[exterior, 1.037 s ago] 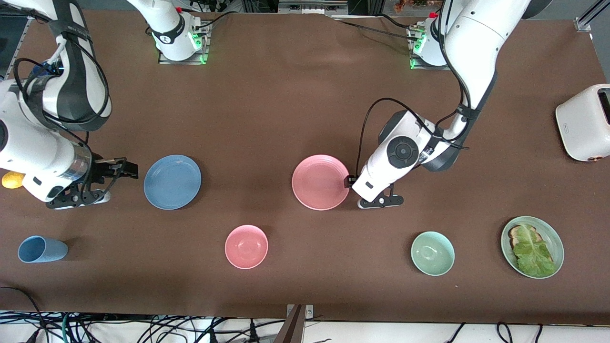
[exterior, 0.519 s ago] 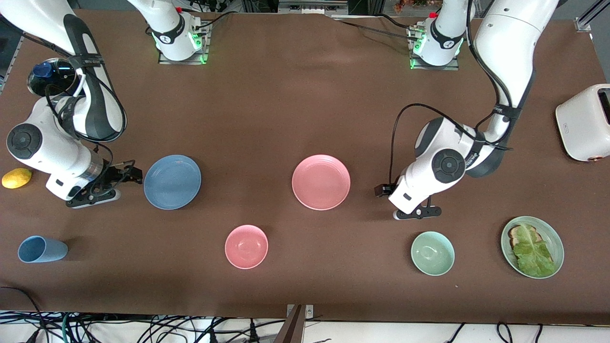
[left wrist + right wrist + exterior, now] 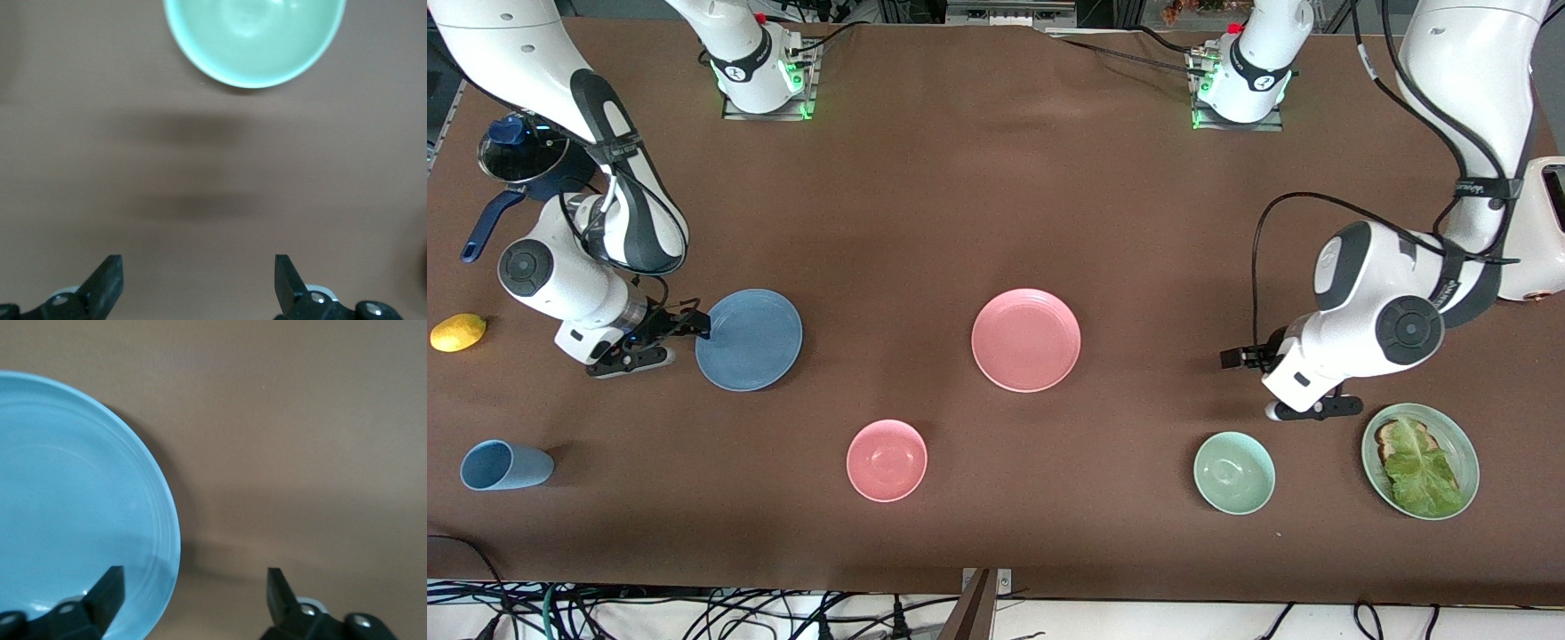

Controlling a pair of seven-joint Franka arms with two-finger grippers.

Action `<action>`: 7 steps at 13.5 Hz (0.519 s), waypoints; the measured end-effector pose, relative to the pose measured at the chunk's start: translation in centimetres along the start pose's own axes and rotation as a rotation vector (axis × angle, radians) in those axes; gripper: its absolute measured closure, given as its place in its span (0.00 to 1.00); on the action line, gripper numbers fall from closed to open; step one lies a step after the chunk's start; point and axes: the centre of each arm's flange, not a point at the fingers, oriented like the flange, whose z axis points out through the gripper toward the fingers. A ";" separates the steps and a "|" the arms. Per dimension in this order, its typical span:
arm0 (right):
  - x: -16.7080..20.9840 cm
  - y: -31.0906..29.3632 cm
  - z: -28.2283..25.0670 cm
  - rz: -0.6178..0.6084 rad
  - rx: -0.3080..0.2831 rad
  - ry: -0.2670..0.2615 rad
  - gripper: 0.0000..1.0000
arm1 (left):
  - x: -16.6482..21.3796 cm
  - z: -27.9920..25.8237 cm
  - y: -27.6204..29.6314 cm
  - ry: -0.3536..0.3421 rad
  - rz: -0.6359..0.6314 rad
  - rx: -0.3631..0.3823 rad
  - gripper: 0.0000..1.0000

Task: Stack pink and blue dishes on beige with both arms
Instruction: 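Withdraw the left gripper while the right gripper reaches the blue plate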

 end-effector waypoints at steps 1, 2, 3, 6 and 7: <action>0.0 0.0 0.4 0.001 0.001 0.000 0.09 | -0.2 -1.0 -1.5 -0.007 -0.003 0.005 0.00; 0.0 0.0 0.4 0.004 0.003 0.001 0.17 | -0.3 -2.3 -2.8 -0.004 -0.002 0.008 0.00; 0.0 0.0 0.4 0.011 0.007 0.004 0.21 | -0.6 -3.6 -3.8 0.007 -0.004 0.010 0.00; 0.0 0.0 0.3 0.018 0.013 0.006 0.26 | -1.7 -8.2 -5.4 0.056 -0.010 0.022 0.00; 0.0 0.0 0.3 0.018 0.013 0.006 0.31 | -2.4 -9.9 -5.8 0.069 -0.016 0.030 0.00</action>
